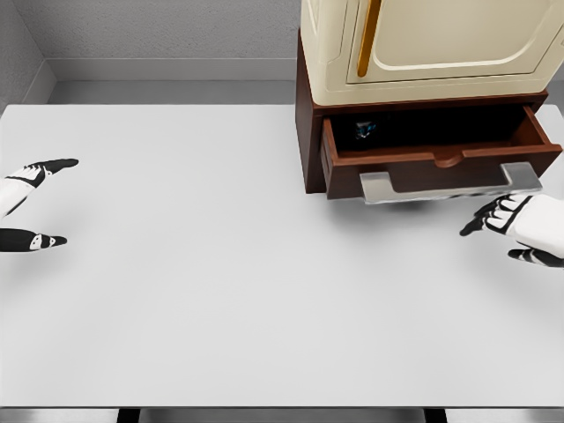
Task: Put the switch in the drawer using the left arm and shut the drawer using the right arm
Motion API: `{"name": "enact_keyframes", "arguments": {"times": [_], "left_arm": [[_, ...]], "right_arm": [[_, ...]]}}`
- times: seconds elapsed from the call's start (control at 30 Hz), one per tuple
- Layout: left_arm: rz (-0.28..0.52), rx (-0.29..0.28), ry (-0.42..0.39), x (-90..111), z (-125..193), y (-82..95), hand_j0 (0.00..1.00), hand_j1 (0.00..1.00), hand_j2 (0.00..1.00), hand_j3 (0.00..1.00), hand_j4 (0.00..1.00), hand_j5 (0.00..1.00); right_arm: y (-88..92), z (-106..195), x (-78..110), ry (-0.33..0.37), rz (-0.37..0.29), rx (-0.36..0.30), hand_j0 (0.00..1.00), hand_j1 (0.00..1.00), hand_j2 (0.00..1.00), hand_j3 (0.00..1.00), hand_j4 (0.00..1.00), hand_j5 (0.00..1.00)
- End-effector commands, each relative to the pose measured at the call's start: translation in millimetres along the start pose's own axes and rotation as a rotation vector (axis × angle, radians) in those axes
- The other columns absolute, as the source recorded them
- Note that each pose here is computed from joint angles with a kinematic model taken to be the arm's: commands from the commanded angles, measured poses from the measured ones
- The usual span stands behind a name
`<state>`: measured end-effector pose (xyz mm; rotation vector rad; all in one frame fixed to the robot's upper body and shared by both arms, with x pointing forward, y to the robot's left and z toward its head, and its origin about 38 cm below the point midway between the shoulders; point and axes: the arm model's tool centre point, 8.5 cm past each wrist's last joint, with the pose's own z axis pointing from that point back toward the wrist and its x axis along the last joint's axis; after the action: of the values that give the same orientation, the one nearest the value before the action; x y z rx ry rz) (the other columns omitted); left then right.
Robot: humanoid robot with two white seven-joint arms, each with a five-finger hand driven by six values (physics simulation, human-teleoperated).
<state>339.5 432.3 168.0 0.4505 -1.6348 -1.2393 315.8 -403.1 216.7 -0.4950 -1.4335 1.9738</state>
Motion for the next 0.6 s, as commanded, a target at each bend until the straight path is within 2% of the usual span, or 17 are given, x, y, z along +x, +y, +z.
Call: {"name": "enact_keyframes", "arguments": {"times": [0.0,0.17,0.57], "left_arm": [[0.005,0.005,-0.003,1,0,1.1,1.00,1.00,1.00,1.00,1.00,1.00],[0.003,0.013,-0.023,8,-4,-0.3,1.00,1.00,1.00,1.00,1.00,1.00],[0.000,0.020,-0.019,7,-2,1.9,1.00,1.00,1.00,1.00,1.00,1.00]], "right_arm": [[4.1,-3,-1.5,0.008,-0.030,-0.028,0.78,0.78,0.78,0.78,0.78,0.78],[4.9,-6,-10.9,0.037,-0.034,-0.063,0.81,0.81,0.81,0.81,0.81,0.81],[10.7,1,-21.2,0.072,-0.026,-0.037,0.81,0.81,0.81,0.81,0.81,0.81]]}}
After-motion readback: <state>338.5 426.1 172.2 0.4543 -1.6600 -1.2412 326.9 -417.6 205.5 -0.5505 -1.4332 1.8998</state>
